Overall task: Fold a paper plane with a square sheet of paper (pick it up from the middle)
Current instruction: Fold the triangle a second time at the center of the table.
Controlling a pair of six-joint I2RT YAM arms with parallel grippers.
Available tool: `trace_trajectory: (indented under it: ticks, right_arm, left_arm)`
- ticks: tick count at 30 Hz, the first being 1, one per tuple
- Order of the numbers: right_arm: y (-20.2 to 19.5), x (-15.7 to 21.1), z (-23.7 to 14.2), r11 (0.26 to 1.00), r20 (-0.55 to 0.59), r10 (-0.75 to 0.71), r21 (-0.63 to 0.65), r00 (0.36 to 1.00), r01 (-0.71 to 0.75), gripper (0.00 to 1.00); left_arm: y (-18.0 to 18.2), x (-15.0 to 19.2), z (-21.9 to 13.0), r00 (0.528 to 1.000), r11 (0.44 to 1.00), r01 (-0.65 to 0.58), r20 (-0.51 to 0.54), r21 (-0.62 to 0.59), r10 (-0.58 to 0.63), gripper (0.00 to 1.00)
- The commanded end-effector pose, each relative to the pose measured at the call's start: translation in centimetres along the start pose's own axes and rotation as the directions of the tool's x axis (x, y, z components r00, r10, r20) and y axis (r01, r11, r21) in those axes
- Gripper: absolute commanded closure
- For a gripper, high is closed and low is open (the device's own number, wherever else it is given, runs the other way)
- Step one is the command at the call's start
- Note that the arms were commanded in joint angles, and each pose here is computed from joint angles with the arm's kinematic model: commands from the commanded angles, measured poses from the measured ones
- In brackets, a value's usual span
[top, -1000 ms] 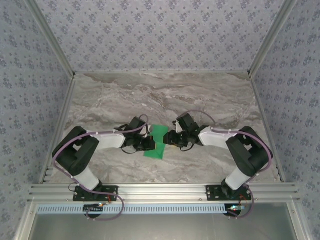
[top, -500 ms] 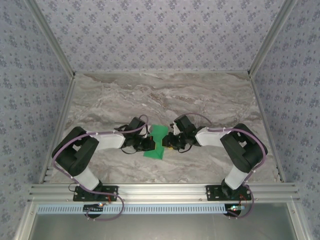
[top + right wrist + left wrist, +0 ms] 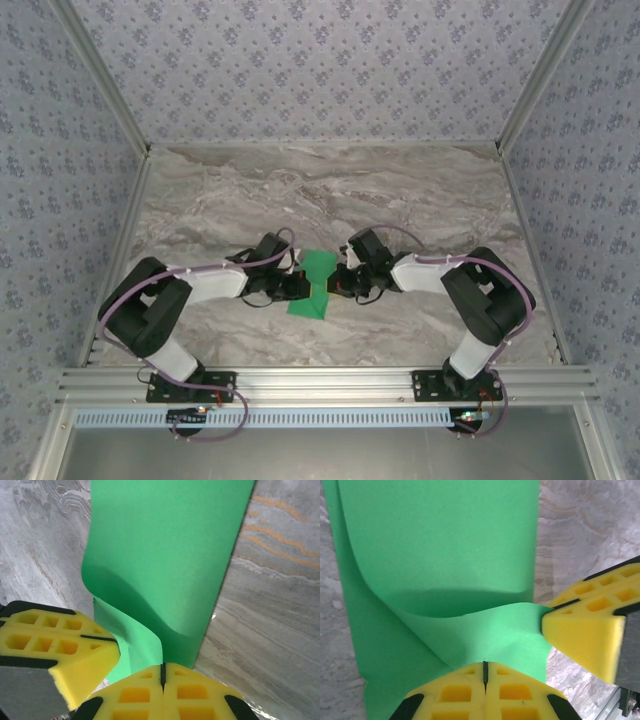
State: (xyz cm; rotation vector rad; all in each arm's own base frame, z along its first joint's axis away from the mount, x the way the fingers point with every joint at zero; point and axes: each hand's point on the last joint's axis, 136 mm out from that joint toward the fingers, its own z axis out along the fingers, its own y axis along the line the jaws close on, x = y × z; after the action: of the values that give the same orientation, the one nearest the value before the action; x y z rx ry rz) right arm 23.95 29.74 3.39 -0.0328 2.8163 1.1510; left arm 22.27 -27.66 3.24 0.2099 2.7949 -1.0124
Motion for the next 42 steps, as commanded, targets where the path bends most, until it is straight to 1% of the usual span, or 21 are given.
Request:
trace_trajectory:
  ticks: [1,5,8,11,15,17,21,25,29,35,42]
  right_arm:
    - [2.3,-0.5,-0.5,0.995,0.007,-0.095,-0.044,0.995,0.095,0.97]
    - [4.1,0.1,-0.6,0.981,-0.017,-0.18,-0.078,0.983,0.179,0.98]
    - [5.4,0.7,-0.4,0.969,-0.036,-0.23,-0.106,0.973,0.225,0.98]
    - [6.7,1.1,-0.2,0.954,-0.044,-0.276,-0.131,0.96,0.268,0.98]
    - [7.8,1.9,0.7,0.945,-0.08,-0.298,-0.164,0.951,0.283,0.98]
    - [8.4,2.3,1.2,0.928,-0.093,-0.344,-0.184,0.934,0.323,0.98]
    - [7.6,2.3,2.0,0.939,-0.12,-0.327,-0.155,0.937,0.308,0.98]
    - [5.4,1.4,2.2,0.953,-0.126,-0.301,-0.062,0.945,0.296,0.99]
    - [3.6,0.1,1.4,0.954,-0.111,-0.294,0.026,0.949,0.299,0.99]
    - [2.3,-1.0,0.8,0.949,-0.105,-0.297,0.075,0.949,0.305,0.99]
    - [1.5,-1.6,0.8,0.948,-0.117,-0.296,0.086,0.948,0.307,0.99]
  left_arm:
    - [0.2,-0.3,-1.6,0.998,1.0,0.025,0.055,-0.011,-0.024,0.98]
    - [1.7,-0.3,-3.6,0.986,0.994,0.09,0.147,-0.068,-0.079,0.96]
    - [2.9,0.2,-4.7,0.973,0.986,0.137,0.201,-0.095,-0.116,0.96]
    - [3.4,1.0,-5.0,0.969,0.984,0.157,0.207,-0.09,-0.135,0.96]
    - [3.7,1.8,-4.6,0.971,0.982,0.172,0.181,-0.082,-0.155,0.96]
    - [3.8,1.9,-4.3,0.973,0.981,0.174,0.167,-0.085,-0.158,0.96]
    - [3.8,1.9,-3.8,0.975,0.981,0.176,0.154,-0.085,-0.162,0.96]
    - [3.7,1.9,-3.3,0.978,0.981,0.173,0.13,-0.082,-0.162,0.97]
    - [3.3,1.8,-3.2,0.979,0.984,0.167,0.127,-0.062,-0.159,0.97]
    - [1.2,0.7,-3.4,0.977,0.988,0.151,0.145,0.033,-0.154,0.97]
    - [-0.8,-1.0,-3.2,0.969,0.979,0.153,0.173,0.132,-0.175,0.97]
